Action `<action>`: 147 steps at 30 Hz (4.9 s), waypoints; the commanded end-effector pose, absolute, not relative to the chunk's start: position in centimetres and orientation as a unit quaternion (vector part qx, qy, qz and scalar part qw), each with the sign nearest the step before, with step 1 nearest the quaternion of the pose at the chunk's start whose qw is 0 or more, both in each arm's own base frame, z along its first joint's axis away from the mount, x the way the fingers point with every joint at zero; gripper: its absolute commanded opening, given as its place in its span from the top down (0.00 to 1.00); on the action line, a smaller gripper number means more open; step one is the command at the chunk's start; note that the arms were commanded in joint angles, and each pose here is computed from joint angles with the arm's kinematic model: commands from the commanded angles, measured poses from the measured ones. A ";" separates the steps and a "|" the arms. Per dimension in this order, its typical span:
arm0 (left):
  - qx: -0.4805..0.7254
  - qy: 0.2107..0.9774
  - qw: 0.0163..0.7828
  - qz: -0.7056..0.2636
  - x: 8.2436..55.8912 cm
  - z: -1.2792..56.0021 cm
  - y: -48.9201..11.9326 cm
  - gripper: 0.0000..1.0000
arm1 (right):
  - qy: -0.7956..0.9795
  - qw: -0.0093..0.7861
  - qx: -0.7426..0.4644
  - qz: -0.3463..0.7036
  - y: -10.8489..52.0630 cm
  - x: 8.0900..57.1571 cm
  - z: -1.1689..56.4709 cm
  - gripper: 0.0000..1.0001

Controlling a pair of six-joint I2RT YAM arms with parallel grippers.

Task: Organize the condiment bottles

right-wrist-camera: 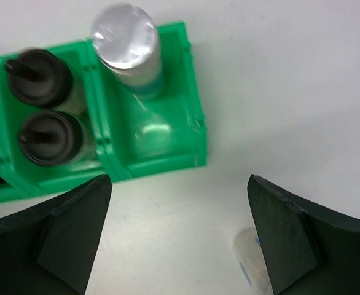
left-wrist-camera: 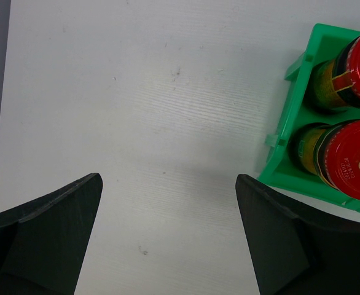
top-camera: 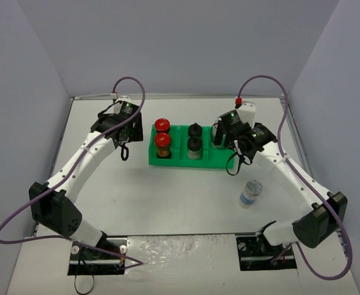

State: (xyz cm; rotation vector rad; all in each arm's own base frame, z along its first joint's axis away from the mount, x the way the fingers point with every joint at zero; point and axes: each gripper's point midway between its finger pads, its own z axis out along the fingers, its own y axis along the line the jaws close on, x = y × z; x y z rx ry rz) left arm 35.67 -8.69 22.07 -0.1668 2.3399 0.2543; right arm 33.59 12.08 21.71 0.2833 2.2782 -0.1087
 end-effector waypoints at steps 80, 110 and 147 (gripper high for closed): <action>-0.077 0.903 0.416 0.081 35.3 24.4 -8.0 0.12 | 0.916 0.287 0.265 -0.096 5.2 17.7 12.8 1.00; -0.077 0.905 0.408 0.088 35.6 24.0 -8.0 0.12 | 0.899 0.409 0.143 -0.056 14.0 32.8 21.3 1.00; -0.078 0.907 0.400 0.103 35.6 23.6 -7.6 0.12 | 0.917 0.379 0.117 -0.044 15.9 37.2 13.8 1.00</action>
